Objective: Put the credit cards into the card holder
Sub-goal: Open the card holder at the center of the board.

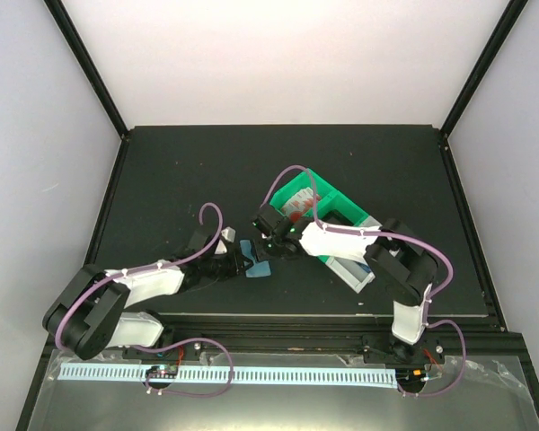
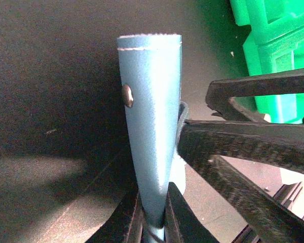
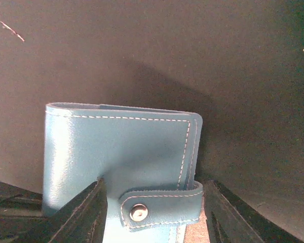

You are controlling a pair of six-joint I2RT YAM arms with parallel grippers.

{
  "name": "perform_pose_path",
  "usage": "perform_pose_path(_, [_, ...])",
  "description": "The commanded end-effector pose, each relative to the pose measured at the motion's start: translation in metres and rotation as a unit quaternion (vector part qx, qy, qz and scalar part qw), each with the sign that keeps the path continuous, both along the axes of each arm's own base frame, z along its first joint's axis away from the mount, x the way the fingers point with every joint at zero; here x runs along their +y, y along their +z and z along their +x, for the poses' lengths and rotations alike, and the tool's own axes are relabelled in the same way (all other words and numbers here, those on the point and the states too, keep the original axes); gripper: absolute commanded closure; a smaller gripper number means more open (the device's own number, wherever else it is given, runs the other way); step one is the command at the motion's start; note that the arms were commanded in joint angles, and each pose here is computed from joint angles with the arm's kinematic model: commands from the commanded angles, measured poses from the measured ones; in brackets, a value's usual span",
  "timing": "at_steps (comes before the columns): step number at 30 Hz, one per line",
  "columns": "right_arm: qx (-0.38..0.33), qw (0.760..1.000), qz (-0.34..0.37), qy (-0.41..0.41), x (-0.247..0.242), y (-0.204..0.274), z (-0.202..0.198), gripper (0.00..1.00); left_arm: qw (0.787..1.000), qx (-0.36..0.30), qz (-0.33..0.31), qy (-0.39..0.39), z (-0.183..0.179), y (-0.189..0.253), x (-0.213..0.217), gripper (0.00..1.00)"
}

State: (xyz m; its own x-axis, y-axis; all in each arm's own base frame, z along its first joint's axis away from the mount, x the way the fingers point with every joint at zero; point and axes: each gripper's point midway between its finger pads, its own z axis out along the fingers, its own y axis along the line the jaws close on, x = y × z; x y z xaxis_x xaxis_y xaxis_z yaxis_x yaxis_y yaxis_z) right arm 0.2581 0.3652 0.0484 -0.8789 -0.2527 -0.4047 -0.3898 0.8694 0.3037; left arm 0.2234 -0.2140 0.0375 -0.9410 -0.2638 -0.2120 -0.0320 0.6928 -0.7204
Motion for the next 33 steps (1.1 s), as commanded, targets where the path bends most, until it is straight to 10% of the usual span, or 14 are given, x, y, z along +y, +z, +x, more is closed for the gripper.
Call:
perform_pose_path(1, [0.009,1.000,-0.026,0.006,-0.004,-0.012,-0.002,0.46,1.000,-0.027,-0.005,-0.015,0.006,0.018,-0.005,0.98])
perform_pose_path(22, [-0.098,0.956,-0.241,-0.138,-0.121,0.000,0.017,0.57,0.998,-0.060,0.019,-0.015,0.012,0.045,0.002,0.99])
perform_pose_path(33, [-0.034,0.999,0.021,-0.033,-0.036,0.043,-0.013,0.48,0.997,-0.074,0.018,-0.025,0.013,0.060,0.000,0.98])
